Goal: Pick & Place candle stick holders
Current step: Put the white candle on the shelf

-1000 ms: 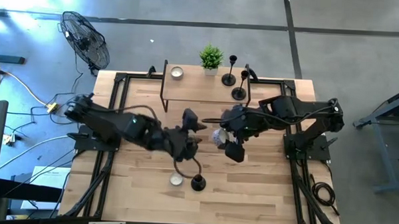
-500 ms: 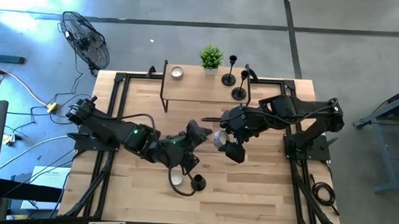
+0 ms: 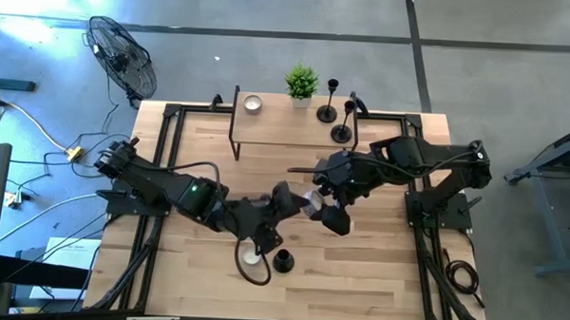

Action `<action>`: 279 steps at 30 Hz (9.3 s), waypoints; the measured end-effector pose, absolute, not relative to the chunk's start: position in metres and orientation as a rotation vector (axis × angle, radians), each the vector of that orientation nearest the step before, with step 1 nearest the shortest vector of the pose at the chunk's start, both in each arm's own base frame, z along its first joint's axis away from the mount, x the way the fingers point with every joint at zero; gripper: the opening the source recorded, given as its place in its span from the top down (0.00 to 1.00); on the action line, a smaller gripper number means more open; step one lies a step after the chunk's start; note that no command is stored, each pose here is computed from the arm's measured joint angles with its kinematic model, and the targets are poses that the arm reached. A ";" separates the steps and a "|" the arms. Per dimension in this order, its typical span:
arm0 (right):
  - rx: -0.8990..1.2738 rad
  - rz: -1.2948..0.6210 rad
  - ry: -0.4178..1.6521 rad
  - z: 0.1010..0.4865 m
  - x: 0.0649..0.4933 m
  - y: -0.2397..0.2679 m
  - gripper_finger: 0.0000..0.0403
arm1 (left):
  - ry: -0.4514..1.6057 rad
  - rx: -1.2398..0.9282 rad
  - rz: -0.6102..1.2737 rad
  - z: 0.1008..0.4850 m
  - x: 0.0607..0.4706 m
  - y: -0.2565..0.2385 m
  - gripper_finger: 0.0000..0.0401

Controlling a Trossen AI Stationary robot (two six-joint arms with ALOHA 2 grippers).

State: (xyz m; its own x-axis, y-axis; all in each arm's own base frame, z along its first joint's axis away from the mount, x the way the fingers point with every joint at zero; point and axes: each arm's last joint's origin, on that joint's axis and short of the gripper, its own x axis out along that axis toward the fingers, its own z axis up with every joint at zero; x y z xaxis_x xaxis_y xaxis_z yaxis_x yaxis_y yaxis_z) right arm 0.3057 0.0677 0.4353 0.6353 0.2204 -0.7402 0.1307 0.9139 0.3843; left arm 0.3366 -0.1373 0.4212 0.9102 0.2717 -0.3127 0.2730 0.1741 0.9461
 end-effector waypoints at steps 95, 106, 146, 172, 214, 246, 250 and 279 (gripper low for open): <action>0.427 0.080 0.921 0.428 0.314 0.075 0.30 | 0.412 1.277 -0.153 0.418 0.346 -0.119 0.43; 0.427 0.080 0.921 0.428 0.314 0.075 0.30 | 0.416 1.276 -0.157 0.417 0.346 -0.119 0.43; 0.426 0.074 0.920 0.428 0.314 0.074 0.30 | 0.403 1.299 -0.221 0.413 0.354 -0.107 0.60; 0.405 -0.180 0.725 0.469 0.257 0.051 0.05 | 0.505 1.281 0.015 0.415 0.350 -0.112 0.60; 0.219 -0.121 0.630 0.482 0.219 0.101 0.04 | 0.897 0.562 0.846 0.405 0.301 0.035 0.60; 0.196 -0.130 0.632 0.482 0.205 0.110 0.04 | 1.079 0.709 0.728 0.271 0.320 0.085 0.60; 0.197 -0.132 0.631 0.482 0.205 0.110 0.04 | 1.091 0.720 0.715 0.267 0.324 0.086 0.60; 0.195 -0.112 0.649 0.481 0.204 0.110 0.04 | 1.109 0.724 0.647 0.254 0.333 0.069 0.54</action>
